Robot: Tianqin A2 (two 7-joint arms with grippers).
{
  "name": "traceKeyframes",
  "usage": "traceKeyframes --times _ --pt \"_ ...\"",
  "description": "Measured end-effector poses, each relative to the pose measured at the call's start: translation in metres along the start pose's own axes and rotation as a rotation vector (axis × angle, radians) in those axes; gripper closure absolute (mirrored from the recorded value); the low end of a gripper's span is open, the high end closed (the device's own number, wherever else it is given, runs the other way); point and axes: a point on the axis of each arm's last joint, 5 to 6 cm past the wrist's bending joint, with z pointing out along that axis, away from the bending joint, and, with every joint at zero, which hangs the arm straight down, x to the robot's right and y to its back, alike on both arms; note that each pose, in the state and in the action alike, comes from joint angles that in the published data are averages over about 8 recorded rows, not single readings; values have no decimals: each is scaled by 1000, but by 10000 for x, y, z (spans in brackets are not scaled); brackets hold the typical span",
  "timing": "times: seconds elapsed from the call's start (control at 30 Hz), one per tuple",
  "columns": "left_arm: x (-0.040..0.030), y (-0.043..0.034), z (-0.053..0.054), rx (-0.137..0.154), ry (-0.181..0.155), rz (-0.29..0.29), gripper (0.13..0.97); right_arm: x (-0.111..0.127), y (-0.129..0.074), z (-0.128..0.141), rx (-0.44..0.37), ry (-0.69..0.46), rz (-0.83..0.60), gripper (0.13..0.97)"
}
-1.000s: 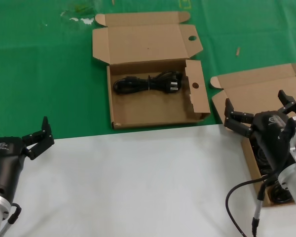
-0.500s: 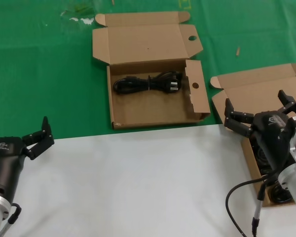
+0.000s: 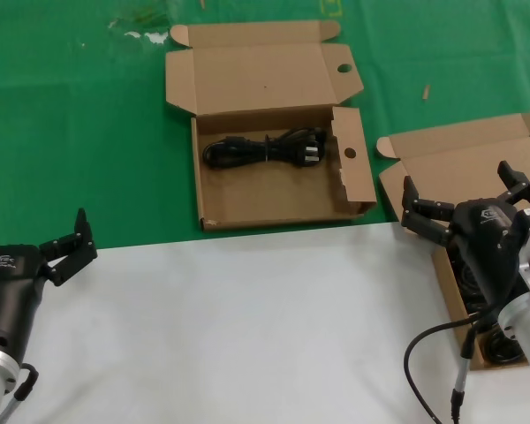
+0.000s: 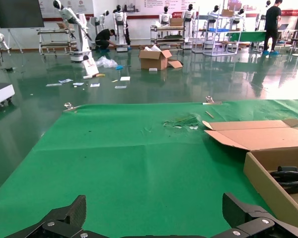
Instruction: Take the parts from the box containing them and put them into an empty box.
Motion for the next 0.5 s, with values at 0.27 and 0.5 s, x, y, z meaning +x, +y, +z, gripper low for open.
traceKeyframes --times 0.27,0.5 --pt "0 0 0 0 0 0 132 0 0 0 0 0 0 130" --pt "0 0 0 0 0 0 132 0 0 0 0 0 0 130"
